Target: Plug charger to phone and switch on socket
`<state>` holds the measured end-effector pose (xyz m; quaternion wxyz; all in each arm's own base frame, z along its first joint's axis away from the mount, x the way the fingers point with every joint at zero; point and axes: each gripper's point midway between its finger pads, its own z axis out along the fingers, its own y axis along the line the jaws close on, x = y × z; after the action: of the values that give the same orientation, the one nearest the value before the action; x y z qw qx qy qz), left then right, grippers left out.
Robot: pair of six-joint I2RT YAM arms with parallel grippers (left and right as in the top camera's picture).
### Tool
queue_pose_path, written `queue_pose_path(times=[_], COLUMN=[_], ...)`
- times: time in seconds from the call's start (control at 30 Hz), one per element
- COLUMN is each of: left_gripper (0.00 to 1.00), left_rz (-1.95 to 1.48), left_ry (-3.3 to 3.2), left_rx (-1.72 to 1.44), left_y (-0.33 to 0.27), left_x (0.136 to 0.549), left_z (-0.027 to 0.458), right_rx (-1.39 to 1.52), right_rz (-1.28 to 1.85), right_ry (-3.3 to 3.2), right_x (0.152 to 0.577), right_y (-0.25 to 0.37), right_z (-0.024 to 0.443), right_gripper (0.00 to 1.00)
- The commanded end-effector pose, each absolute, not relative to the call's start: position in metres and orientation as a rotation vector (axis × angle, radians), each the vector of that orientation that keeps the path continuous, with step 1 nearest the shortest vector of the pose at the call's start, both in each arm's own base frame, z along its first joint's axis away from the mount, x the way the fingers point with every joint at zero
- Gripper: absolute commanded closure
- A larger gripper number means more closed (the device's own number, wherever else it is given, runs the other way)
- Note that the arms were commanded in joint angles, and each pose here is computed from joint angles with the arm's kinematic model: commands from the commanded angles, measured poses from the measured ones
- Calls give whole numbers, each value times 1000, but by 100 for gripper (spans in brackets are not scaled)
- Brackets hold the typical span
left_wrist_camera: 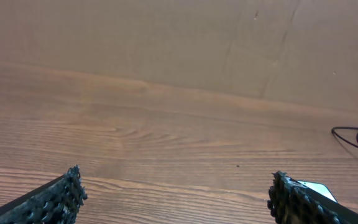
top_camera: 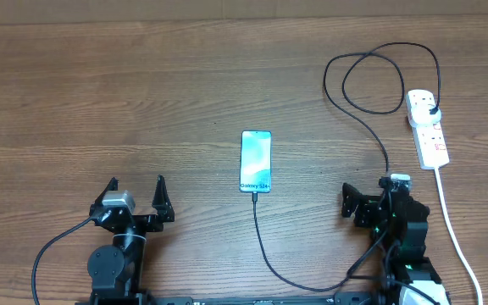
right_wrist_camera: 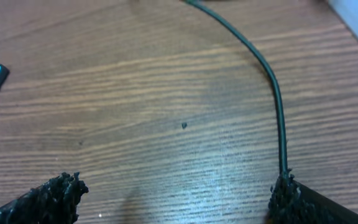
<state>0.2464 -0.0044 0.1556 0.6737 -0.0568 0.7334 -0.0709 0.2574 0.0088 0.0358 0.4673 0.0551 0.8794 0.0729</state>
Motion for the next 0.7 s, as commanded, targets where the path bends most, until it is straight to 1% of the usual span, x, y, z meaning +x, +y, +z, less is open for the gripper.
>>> queue_pose_path(times=[0.0,0.23,0.47,0.67], left_gripper=[0,0,0,1], left_rz=[-133,-133,-133,-133], left_ry=[1645,1646,1645,1646], left_rx=[-123,-123,-123,-123], left_y=[-1,-1,-1,-1], left_x=[246,246,246,246], left_z=[156,156,156,156], right_rx=[133,121,62,15], right_rz=[177,166,183,211], right_ry=[2129,2103,1878,1803], right_x=[256,245,253,252], right_y=[9,9,14,25], right_z=[41,52,104,123], right_gripper=[0,0,0,0])
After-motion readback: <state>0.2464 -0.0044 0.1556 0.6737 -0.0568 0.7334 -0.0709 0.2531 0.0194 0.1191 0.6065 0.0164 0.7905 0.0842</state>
